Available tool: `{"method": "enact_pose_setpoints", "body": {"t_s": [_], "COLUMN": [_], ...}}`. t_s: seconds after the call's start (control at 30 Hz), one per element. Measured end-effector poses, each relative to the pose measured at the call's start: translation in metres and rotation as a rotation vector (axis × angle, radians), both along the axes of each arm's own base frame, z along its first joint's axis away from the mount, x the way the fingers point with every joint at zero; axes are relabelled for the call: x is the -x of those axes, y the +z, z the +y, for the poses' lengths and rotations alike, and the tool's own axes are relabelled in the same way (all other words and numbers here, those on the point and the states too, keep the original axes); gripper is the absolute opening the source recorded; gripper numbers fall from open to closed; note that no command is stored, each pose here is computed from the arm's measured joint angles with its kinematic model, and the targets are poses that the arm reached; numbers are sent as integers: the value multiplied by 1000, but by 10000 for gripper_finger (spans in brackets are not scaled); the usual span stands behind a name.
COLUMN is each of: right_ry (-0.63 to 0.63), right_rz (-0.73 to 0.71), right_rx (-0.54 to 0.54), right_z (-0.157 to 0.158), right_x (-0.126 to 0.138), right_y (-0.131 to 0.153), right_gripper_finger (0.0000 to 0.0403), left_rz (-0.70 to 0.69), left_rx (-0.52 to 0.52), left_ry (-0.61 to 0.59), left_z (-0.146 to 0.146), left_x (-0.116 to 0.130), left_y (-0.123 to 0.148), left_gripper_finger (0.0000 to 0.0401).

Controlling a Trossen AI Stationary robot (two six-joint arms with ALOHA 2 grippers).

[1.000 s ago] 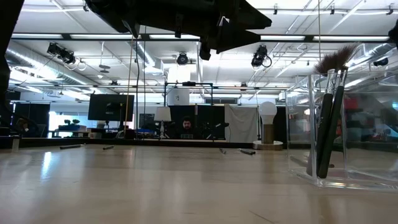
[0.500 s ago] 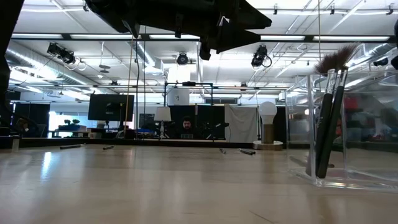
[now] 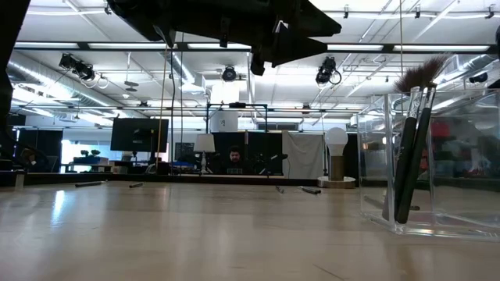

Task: Put items in baskets/containers
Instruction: Put the eyeshadow brush into the right section of the transparent organizer, then put the eyeshadow brush into the middle section of the transparent organizer

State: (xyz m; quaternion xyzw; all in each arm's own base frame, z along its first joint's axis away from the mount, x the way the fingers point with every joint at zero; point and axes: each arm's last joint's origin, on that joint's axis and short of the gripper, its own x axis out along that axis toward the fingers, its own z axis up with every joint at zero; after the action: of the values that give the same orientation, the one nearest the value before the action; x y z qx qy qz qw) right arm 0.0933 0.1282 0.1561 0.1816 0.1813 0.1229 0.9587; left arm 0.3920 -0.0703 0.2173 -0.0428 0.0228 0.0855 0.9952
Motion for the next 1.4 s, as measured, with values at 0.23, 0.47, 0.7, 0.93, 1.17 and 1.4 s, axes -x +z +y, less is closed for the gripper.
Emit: {"method": "enact_pose_setpoints", "body": {"t_s": [0.23,0.47,0.7,0.93,1.17,1.4], "right_ry": [9,77,142,41,-2,-18], "right_rz": [10,-143,-284,-206,-153,-156], "right_rx": [36,91,221,313,314,315], "right_z": [-1,2,-3,-12,-15,-15], "right_x": [1,-1,4,5,6,6], "right_y": [-2,36,88,87,64,55], "right_gripper_finger": [166,196,185,168,156,148], "left_rz": [0,0,74,200,287,255], "left_rx": [0,0,5,120,346,407], "left_ry": [0,-3,155,523,648,625], "left_z": [0,-1,-5,1,45,78], "left_x": [0,0,4,17,14,-4], "left_y": [0,0,-8,-32,-64,-103], "left_gripper_finger": [202,202,202,201,201,216]}}
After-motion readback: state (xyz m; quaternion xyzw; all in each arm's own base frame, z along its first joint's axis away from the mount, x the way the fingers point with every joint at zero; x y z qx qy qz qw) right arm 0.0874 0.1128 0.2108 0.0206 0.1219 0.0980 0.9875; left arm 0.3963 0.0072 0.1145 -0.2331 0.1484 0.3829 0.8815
